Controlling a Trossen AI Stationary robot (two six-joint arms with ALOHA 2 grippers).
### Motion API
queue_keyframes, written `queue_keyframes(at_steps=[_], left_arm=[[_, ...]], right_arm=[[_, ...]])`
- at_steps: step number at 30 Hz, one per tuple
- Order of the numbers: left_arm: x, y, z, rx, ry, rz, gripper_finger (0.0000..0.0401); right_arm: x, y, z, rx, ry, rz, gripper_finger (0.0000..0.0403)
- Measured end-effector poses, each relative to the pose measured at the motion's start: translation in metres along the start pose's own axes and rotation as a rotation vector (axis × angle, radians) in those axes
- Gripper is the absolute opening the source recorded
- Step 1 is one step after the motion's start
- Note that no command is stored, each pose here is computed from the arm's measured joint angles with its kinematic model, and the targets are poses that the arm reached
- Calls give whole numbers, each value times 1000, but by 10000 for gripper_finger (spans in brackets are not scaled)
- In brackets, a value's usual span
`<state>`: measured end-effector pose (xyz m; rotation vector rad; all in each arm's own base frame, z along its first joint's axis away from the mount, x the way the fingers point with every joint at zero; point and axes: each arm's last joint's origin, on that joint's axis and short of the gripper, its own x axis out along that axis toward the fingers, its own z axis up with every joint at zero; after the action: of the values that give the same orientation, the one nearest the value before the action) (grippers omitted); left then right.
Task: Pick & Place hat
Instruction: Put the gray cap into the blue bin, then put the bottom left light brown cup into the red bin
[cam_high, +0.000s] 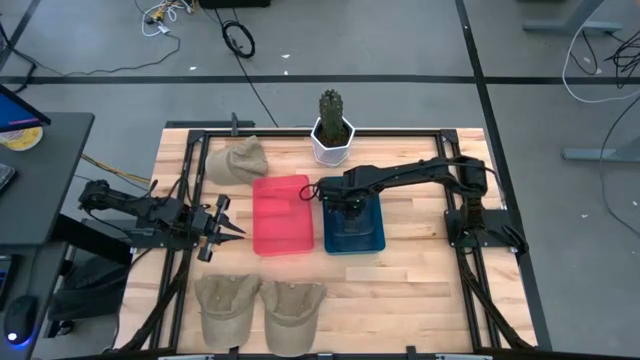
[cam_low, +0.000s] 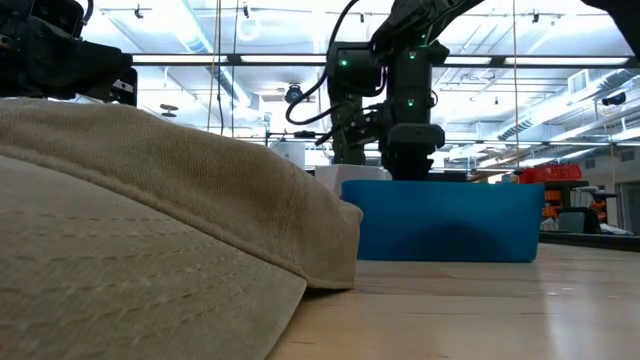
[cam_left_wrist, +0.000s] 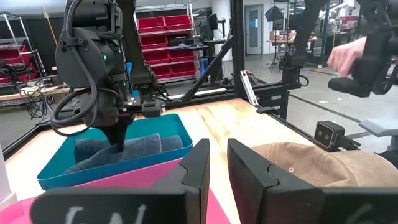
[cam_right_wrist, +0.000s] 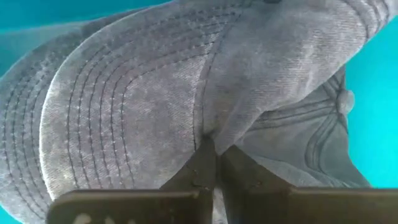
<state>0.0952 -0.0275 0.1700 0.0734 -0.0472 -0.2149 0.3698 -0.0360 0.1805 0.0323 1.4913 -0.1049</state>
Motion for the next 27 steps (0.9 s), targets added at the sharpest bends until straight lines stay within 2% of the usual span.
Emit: queue_keyframes(at_steps=[10, 18, 24, 27], left_arm=[[0, 0, 0, 0, 0, 0, 60], [0, 0, 0, 0, 0, 0, 60], [0, 0, 0, 0, 0, 0, 60], [0, 0, 0, 0, 0, 0, 60]], right_arm=[[-44, -1, -11, 45, -110, 18, 80], [-71, -2, -14, 14, -236, 35, 134], [-78, -3, -8, 170, -331, 60, 151], [-79, -3, 3, 220, -429, 77, 153]])
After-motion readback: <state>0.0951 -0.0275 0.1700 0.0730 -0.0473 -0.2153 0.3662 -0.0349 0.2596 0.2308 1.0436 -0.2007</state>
